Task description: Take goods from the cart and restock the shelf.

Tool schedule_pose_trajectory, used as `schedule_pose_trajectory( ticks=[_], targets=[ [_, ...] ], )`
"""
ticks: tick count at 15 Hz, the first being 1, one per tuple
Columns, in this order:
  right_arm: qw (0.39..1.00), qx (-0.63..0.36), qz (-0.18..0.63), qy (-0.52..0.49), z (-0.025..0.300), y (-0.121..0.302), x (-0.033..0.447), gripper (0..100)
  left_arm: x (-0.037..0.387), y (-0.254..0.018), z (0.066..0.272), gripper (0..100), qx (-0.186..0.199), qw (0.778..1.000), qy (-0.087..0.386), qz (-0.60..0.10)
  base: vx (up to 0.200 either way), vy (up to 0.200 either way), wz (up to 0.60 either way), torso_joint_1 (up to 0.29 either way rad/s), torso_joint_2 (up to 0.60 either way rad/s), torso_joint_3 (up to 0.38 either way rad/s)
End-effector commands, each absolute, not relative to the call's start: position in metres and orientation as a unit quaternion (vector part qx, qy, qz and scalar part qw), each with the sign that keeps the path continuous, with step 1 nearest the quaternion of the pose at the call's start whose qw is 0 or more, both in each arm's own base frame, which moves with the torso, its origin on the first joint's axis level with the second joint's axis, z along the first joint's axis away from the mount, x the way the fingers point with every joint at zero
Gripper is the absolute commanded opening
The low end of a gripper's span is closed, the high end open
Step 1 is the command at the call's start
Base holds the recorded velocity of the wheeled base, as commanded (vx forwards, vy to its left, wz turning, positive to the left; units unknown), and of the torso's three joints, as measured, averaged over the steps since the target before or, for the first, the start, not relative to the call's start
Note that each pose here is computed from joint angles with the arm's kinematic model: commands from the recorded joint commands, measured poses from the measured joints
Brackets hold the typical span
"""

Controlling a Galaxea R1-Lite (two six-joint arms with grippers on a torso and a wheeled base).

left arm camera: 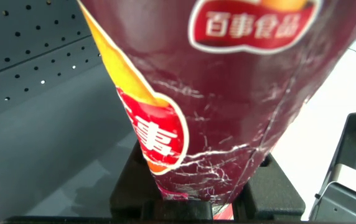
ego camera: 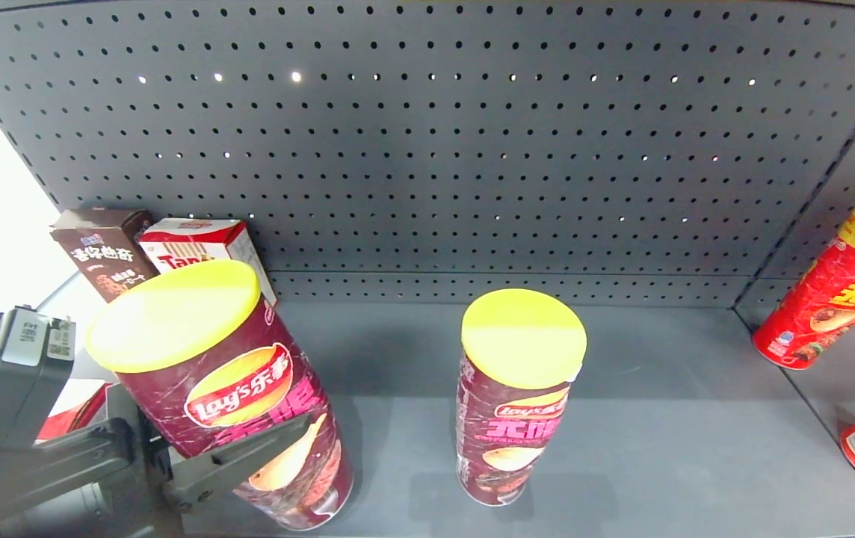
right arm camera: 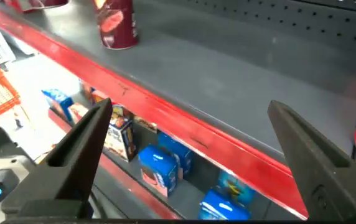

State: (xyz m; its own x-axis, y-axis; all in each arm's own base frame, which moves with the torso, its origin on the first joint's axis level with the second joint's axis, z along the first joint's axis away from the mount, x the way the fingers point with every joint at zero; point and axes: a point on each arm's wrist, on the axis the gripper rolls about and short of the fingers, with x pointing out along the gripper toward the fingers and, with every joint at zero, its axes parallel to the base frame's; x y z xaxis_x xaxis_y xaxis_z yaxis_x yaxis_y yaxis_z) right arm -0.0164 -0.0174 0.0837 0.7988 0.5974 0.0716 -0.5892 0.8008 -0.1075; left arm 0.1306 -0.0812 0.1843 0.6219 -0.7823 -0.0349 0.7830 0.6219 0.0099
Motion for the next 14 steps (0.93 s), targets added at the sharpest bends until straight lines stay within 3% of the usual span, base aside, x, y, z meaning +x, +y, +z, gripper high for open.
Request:
schedule_pose_trajectory(
  ticks=[1, 3, 4, 6, 9, 10, 14],
  targets=[
    [0.931, -0.034, 0.361, -0.048, 0.083, -0.016, -0.017, 100, 0.131, -0.082, 0.185, 0, 0.012, 0.900, 0.012, -0.435, 0.000, 0.000, 0.00, 0.000, 0.00, 0.000],
    [0.899, -0.036, 0.435, -0.041, 0.083, -0.015, -0.020, 100, 0.131, -0.081, 0.184, 0, 0.012, 0.900, 0.015, -0.435, 0.000, 0.000, 0.00, 0.000, 0.00, 0.000],
    [0.916, -0.024, 0.401, -0.018, 0.082, -0.016, -0.020, 100, 0.131, -0.082, 0.184, 0, 0.012, 0.900, 0.014, -0.436, 0.000, 0.000, 0.00, 0.000, 0.00, 0.000],
    [0.971, 0.008, 0.239, -0.004, 0.083, -0.015, -0.021, 100, 0.130, -0.081, 0.183, 0, 0.012, 0.900, 0.015, -0.436, 0.000, 0.000, 0.00, 0.000, 0.00, 0.000],
    [0.982, 0.007, 0.188, -0.003, 0.083, -0.015, -0.021, 100, 0.130, -0.082, 0.184, 0, 0.012, 0.899, 0.015, -0.437, 0.000, 0.000, 0.00, 0.000, 0.00, 0.000],
    [0.993, -0.002, 0.112, 0.027, 0.084, -0.010, -0.018, 100, 0.130, -0.082, 0.184, 0, 0.012, 0.898, 0.015, -0.440, 0.000, 0.000, 0.00, 0.000, 0.00, 0.000],
    [0.999, -0.005, -0.016, 0.049, 0.085, -0.005, -0.016, 100, 0.130, -0.082, 0.184, 0, 0.012, 0.897, 0.015, -0.441, 0.000, 0.000, 0.00, 0.000, 0.00, 0.000]
  ],
)
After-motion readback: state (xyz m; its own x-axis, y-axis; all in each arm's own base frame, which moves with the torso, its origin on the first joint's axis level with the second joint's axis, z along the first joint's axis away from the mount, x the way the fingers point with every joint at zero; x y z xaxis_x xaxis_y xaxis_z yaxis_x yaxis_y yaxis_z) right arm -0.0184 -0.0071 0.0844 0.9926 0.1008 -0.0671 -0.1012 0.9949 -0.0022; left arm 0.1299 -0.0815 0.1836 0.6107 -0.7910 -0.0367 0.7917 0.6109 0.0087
